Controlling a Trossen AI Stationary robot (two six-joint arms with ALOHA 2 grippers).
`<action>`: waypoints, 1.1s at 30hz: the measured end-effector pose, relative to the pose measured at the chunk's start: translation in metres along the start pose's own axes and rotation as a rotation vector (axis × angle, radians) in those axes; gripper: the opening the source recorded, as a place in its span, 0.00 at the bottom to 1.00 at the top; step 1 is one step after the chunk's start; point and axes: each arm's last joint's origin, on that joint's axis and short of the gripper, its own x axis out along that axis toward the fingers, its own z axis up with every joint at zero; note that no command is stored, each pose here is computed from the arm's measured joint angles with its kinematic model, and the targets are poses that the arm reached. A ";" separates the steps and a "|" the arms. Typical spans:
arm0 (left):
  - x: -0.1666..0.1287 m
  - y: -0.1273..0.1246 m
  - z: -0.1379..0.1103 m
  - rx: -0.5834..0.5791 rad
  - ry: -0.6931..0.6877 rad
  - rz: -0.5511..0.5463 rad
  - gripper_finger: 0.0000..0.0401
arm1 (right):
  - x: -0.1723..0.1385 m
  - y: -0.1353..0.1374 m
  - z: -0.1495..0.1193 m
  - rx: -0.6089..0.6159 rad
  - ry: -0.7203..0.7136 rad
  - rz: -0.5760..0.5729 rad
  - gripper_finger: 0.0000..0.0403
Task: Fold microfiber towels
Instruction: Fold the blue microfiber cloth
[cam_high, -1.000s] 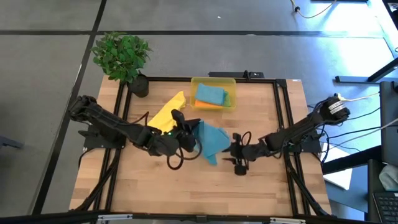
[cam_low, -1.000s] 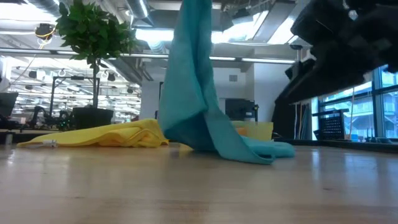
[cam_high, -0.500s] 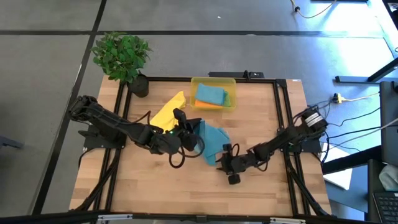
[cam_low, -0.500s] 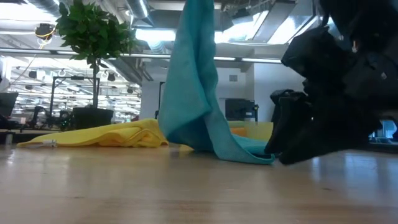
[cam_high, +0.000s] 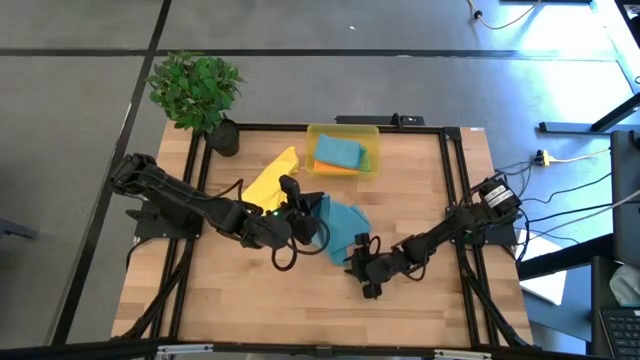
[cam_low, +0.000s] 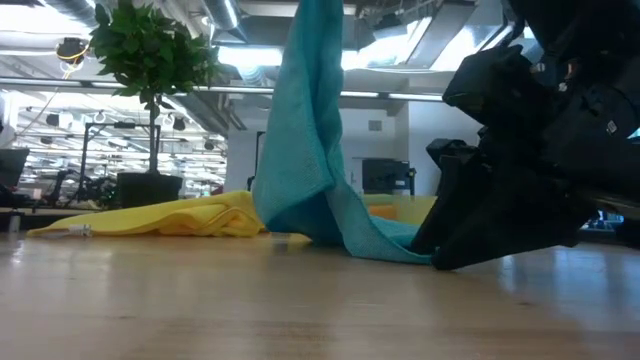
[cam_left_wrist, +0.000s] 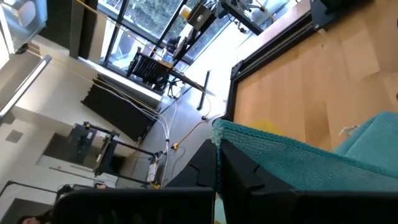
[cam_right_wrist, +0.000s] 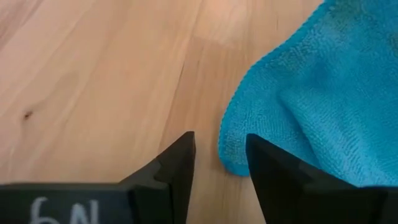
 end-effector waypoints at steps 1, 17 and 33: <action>0.000 0.000 0.000 0.001 0.000 0.000 0.00 | 0.000 0.000 0.000 -0.004 0.003 -0.001 0.35; -0.003 -0.007 -0.011 0.100 0.093 0.000 0.00 | -0.027 0.005 0.033 -0.112 0.101 -0.066 0.01; -0.034 -0.007 -0.015 0.167 0.121 0.056 0.00 | -0.199 -0.044 0.075 0.067 -0.106 -0.466 0.00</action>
